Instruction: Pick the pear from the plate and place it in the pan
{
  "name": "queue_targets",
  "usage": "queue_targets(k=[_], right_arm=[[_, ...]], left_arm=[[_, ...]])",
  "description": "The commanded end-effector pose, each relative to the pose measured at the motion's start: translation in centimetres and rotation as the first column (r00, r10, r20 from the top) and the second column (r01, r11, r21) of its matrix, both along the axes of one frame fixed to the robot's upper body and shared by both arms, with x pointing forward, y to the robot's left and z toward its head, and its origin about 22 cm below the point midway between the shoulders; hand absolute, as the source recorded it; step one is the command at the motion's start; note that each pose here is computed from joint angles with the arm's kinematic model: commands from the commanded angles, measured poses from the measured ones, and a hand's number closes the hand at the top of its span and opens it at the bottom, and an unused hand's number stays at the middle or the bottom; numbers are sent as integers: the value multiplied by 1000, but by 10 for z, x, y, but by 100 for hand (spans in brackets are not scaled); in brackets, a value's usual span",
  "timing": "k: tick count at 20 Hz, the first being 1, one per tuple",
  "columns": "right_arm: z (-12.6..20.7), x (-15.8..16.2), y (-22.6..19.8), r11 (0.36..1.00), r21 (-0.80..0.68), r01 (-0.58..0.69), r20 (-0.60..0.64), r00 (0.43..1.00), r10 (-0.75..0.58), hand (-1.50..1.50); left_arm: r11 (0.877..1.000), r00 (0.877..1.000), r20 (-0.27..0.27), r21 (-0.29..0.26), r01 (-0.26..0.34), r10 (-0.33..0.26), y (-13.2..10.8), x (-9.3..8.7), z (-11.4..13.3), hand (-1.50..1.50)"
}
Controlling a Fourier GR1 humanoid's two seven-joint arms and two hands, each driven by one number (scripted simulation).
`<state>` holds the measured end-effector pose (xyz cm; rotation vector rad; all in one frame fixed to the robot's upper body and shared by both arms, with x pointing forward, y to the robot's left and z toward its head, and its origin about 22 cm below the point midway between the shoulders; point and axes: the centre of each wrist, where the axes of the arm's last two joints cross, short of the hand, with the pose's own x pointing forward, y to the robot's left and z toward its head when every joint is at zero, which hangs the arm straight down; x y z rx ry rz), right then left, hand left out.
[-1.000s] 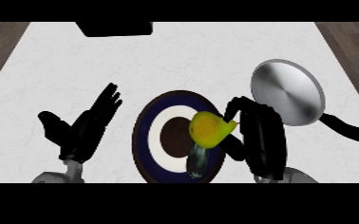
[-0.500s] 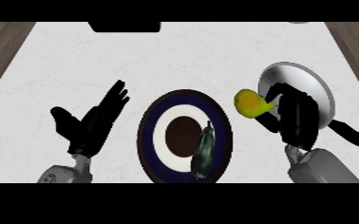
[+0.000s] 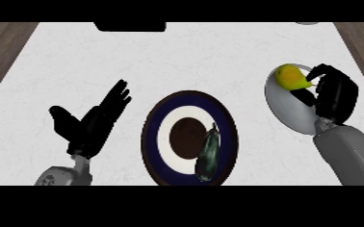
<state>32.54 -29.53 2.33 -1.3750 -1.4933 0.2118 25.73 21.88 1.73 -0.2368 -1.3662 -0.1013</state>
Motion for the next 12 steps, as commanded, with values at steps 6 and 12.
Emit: queue_targets(k=[6, 12], right_arm=[[-25, 24, -63, 999, 8, 39, 39, 998, -39, 150], [-29, 28, -96, 993, 43, 112, -323, 942, -92, -150]], left_arm=[[1000, 1000, 2, -13, 17, -17, -8, -10, -13, 0], [999, 999, 2, -13, 40, -40, -7, -4, -11, 0]])
